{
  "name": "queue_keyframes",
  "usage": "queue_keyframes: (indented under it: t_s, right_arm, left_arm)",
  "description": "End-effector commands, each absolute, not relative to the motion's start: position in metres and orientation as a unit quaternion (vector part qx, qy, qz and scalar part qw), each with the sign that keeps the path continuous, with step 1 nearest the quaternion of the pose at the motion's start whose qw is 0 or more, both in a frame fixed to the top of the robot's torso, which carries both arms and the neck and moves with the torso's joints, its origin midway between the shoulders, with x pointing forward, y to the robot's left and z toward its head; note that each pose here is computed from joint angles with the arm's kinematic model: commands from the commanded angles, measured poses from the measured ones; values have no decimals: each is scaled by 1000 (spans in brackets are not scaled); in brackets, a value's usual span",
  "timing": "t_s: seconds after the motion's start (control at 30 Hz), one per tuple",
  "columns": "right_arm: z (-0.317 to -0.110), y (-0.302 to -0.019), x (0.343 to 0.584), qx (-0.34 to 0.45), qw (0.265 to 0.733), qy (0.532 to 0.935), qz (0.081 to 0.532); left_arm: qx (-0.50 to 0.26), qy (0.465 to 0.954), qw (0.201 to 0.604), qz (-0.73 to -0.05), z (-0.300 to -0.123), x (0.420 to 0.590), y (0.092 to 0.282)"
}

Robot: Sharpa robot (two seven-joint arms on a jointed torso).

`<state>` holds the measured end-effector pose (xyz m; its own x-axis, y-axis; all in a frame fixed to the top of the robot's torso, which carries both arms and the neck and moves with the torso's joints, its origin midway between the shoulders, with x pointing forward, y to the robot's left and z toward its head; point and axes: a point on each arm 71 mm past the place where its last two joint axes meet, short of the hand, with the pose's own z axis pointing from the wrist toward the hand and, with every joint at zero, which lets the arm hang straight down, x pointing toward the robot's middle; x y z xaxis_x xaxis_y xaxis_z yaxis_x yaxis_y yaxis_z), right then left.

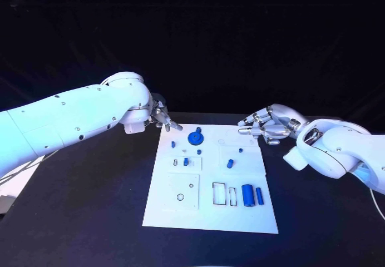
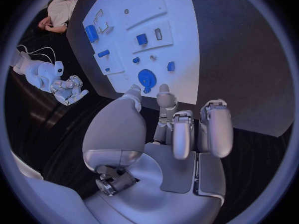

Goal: Assemble the parts on the task board

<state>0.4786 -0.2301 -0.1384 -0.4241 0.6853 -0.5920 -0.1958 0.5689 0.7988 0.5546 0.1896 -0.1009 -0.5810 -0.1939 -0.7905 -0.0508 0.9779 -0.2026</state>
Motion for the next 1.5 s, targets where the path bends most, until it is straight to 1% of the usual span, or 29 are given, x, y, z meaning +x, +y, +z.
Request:
queue_keyframes:
  t_s: [0.03, 0.07, 0.13, 0.3, 0.63, 0.8, 1.0, 1.5]
  right_arm:
    - [-139, -228, 478, 162, 508, 725, 436]
    - [-139, -228, 479, 162, 508, 725, 436]
    - [-139, -228, 479, 161, 508, 725, 436]
    - [-139, -227, 479, 160, 508, 725, 437]
    - [-140, -225, 480, 157, 508, 725, 438]
    - [-140, -224, 480, 156, 508, 725, 438]
    - [-140, -224, 480, 156, 508, 725, 439]
    - [-140, -223, 480, 155, 506, 726, 439]
  left_arm:
    - [-64, 901, 423, -77, -104, 562, 189]
    - [-63, 902, 421, -74, -105, 567, 190]
    - [-59, 903, 421, -67, -108, 573, 191]
    - [-53, 906, 418, -48, -119, 583, 193]
    - [-62, 916, 394, -45, -147, 589, 193]
    - [-65, 921, 381, -50, -156, 589, 191]
    - [-64, 925, 372, -52, -160, 588, 189]
    - [-59, 928, 364, -52, -162, 588, 185]
